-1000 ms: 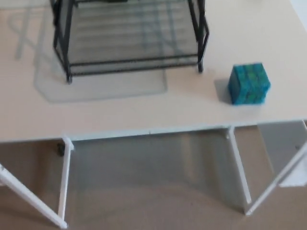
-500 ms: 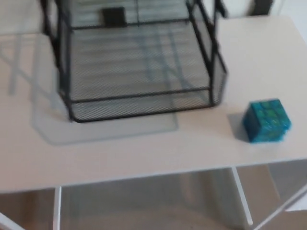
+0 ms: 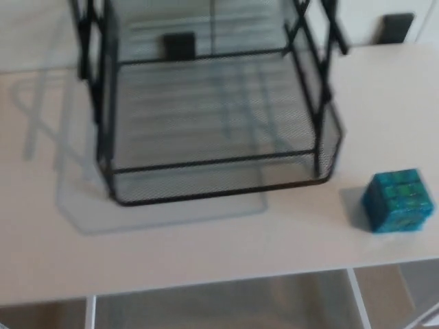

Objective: The robot walks towards a desk on which a file tray is kept in the middle and a cube is kept to its right. The robot lifts the cube using its right hand and places it on the file tray.

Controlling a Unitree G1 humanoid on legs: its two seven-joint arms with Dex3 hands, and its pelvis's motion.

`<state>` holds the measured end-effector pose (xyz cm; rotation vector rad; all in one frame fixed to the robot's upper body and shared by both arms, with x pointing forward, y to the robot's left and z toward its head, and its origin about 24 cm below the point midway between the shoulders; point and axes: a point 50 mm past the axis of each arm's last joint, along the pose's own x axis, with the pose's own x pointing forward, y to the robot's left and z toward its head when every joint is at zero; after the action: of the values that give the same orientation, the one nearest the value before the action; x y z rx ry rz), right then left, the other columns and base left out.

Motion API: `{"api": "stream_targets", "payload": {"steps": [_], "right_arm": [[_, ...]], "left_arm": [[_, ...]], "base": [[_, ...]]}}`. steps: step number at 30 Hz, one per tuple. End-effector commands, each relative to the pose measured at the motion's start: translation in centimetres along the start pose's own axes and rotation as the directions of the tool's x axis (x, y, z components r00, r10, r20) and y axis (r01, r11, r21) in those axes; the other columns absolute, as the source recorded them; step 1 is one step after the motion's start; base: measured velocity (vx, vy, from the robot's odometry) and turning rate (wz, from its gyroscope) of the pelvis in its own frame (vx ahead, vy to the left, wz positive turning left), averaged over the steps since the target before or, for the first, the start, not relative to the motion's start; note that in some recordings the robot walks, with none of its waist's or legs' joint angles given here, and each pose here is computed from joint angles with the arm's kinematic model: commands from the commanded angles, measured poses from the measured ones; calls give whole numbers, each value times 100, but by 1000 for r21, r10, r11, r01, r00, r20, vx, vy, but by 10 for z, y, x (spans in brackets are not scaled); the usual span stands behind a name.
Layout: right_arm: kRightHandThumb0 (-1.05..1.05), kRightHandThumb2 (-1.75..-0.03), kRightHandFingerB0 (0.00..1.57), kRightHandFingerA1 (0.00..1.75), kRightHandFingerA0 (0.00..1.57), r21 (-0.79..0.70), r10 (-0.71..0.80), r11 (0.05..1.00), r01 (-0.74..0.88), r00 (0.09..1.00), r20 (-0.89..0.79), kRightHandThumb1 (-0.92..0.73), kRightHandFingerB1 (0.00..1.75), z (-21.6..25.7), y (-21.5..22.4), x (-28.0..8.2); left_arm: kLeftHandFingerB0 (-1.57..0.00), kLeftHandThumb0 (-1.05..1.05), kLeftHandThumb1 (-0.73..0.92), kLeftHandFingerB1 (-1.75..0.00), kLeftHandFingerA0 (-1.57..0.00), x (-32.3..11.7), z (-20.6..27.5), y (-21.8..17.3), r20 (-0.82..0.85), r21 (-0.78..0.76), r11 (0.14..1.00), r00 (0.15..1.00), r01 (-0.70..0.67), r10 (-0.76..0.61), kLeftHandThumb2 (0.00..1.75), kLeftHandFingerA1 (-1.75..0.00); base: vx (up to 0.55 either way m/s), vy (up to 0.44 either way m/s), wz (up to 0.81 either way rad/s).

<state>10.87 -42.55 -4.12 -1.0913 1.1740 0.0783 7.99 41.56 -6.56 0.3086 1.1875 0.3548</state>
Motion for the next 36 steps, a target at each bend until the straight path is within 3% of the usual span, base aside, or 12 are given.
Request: {"api": "stream_targets", "payload": {"steps": [1,8,9,10,13,22,23,24,27,33,34,36], "right_arm": [[-93,-99,5,47,17,38,-26,999,28,998,-64,-59,28,-10,-1,-1],[-96,-103,3,55,31,154,-28,987,42,995,-92,-62,19,-19,1,-4],[-99,-103,4,54,30,148,-34,988,47,995,-95,-64,19,-19,2,-4],[-40,-92,0,50,2,249,-38,966,66,992,-117,-23,49,-21,5,-3],[-92,-98,6,53,22,269,-42,961,68,994,-102,-58,25,-23,5,-4],[-39,-91,0,50,3,465,-112,874,140,990,-87,-25,49,-27,-6,-8],[-38,-92,0,50,5,465,-112,874,140,990,-86,-27,48,-27,-6,-8],[-85,-61,12,39,24,456,-105,879,139,990,-98,-65,25,-27,-4,-7],[-39,-91,0,50,2,498,-105,855,146,989,-109,-25,49,-27,-2,-6],[-76,-83,12,51,35,599,-204,771,214,975,-85,-48,38,-26,-12,-10],[-77,-58,20,62,91,660,-291,699,277,952,-92,-54,28,-27,-22,-13],[-67,-80,4,51,23,780,-304,583,227,951,-49,-42,28,-25,-36,-15]], "left_arm": [[-7,-105,87,-82,-14,-2,-3,5,10,-54,998,1000,-15,15,67,-102],[-3,-105,88,-85,-18,-4,-10,10,-6,-78,997,1000,-30,30,68,-122],[-4,-105,66,-66,-40,-4,-10,10,-6,-82,996,999,-34,33,120,-94],[-7,-105,63,-69,-57,-5,-10,11,1,-101,994,1000,-27,27,120,-114],[-5,-105,67,-71,-36,-5,-9,12,20,-87,996,1000,-20,21,121,-94],[-5,-105,64,-63,-48,-6,-12,14,5,-139,990,1000,-17,18,121,-107],[0,-105,87,-87,-16,-6,-12,14,8,-143,990,1000,-16,17,67,-119],[0,-105,85,-83,-18,-7,-12,14,14,-151,988,1000,-14,16,70,-120],[-4,-105,66,-69,-47,-6,-12,13,13,-121,993,1000,-18,19,122,-104],[0,-105,65,-66,-47,-7,-12,14,7,-111,994,1000,-11,12,121,-104],[0,-105,66,-62,-28,-7,-12,14,3,-106,994,1000,-9,9,121,-91],[0,-105,67,-60,-48,-7,-10,16,4,-108,994,1000,-19,19,121,-101]], "base": [[23,-106,-4],[32,-7,-8],[29,86,2],[51,124,1],[100,177,1],[12,24,4],[0,0,0],[0,0,0],[0,0,0],[0,0,0],[0,0,0],[0,0,0]]}}
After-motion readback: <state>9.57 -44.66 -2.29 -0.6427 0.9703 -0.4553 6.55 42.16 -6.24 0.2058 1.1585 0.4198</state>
